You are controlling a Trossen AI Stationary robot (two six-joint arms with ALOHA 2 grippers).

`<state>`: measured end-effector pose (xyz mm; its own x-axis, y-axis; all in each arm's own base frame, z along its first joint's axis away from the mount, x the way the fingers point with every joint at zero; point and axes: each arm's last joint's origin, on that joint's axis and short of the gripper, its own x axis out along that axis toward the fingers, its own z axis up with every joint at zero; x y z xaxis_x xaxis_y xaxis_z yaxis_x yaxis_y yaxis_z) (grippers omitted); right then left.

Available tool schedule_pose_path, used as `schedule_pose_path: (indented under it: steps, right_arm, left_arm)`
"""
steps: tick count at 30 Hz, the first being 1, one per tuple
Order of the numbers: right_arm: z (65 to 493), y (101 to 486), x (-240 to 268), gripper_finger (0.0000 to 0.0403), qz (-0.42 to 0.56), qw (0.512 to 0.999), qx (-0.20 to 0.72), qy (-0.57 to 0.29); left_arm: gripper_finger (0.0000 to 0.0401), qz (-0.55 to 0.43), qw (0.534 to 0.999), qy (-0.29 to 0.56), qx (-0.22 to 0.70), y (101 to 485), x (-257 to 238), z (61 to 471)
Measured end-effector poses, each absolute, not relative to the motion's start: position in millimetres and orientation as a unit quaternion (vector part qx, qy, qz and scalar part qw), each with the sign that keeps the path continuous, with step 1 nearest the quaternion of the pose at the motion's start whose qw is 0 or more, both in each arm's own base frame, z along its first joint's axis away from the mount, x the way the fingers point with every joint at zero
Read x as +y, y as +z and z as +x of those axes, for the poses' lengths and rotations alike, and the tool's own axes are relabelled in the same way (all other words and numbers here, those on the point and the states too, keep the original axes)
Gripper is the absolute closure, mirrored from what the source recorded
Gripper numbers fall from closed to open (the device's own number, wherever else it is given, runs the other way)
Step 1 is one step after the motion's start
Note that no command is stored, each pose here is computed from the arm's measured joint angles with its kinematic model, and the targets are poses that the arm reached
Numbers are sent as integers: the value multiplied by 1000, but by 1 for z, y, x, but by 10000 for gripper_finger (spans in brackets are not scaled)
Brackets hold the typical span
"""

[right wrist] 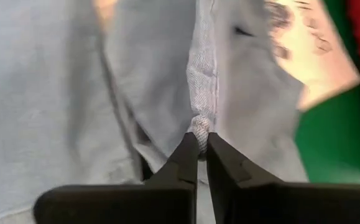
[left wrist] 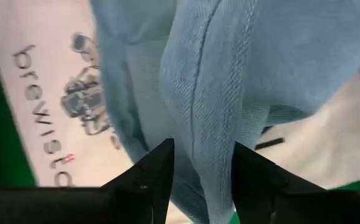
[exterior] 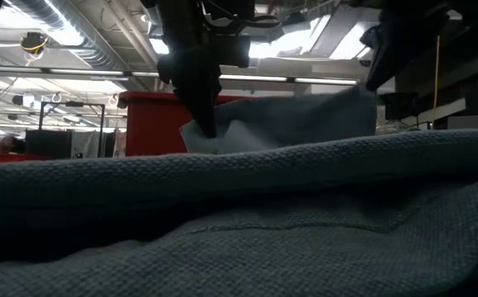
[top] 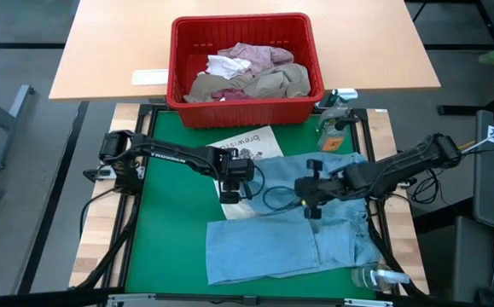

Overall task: Fold laundry
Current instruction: Fold the light blue pants

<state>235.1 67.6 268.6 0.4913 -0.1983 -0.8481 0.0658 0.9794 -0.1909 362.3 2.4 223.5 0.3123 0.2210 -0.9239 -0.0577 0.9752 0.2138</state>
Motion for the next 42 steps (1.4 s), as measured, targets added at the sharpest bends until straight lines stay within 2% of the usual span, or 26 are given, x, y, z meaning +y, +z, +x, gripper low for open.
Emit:
schedule_pose_path:
  steps: [11, 18, 25, 28, 32, 33, 42]
  right_arm:
    - [186, 291, 48, 390, 26, 839, 493, -228]
    - [177, 290, 45, 384, 32, 818, 516, -253]
    - [176, 289, 44, 383, 32, 813, 521, -258]
    - [176, 289, 44, 383, 33, 814, 520, -257]
    - [179, 290, 45, 383, 32, 823, 510, -247]
    - [182, 291, 46, 383, 31, 830, 503, -240]
    - [197, 303, 51, 382, 10, 876, 445, -185]
  left_arm:
    - [266, 92, 822, 78, 557, 226, 19, 368]
    - [266, 94, 843, 51, 527, 229, 33, 374]
    - [269, 74, 839, 32, 538, 225, 45, 372]
    - [298, 64, 833, 34, 548, 227, 43, 369]
    - [379, 46, 812, 36, 581, 247, 36, 359]
    - [389, 40, 806, 38, 590, 253, 35, 357]
    - [398, 19, 782, 47, 621, 316, 30, 337]
